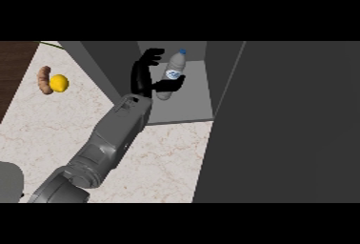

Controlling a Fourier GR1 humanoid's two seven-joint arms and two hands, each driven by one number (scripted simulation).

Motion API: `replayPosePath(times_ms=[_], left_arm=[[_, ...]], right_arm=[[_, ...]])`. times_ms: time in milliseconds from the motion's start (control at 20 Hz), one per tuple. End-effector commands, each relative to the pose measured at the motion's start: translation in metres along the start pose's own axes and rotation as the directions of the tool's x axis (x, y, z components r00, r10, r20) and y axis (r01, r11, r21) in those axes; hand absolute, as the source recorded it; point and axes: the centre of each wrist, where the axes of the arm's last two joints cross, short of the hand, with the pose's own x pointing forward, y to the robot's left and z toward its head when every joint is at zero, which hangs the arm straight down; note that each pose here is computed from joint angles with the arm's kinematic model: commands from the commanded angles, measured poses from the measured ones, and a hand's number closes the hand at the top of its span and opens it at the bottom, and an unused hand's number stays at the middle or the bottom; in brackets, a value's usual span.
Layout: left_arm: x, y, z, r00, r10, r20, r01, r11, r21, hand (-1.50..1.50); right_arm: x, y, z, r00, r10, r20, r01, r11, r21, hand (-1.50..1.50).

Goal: Pick up the bottled water, place it into the cabinet and close the cabinet

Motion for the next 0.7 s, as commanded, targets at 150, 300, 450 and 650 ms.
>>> replayPosePath(times_ms=[150, 300, 450, 650], left_arm=[[-0.001, -0.002, 0.001, 0.993, -0.12, -0.012, 0.12, 0.993, 0.013, -1.5], [-0.015, 0.001, 0.008, 0.99, -0.141, -0.01, 0.141, 0.989, 0.053, -1.5], [-0.007, -0.001, 0.004, 0.991, -0.133, -0.008, 0.133, 0.989, 0.059, -1.5], [-0.005, 0.012, -0.007, 0.997, -0.075, 0.031, 0.074, 0.996, 0.043, -1.5]], right_arm=[[0.013, -0.005, -0.001, 0.999, 0.019, 0.03, -0.019, 1.0, 0.022, -1.5], [0.015, -0.001, 0.005, 1.0, 0.0, 0.03, -0.001, 0.999, 0.037, -1.5], [0.015, -0.004, 0.011, 1.0, 0.013, 0.024, -0.014, 0.999, 0.038, -1.5], [0.018, -0.004, 0.008, 1.0, 0.003, 0.03, -0.004, 1.0, 0.024, -1.5]])
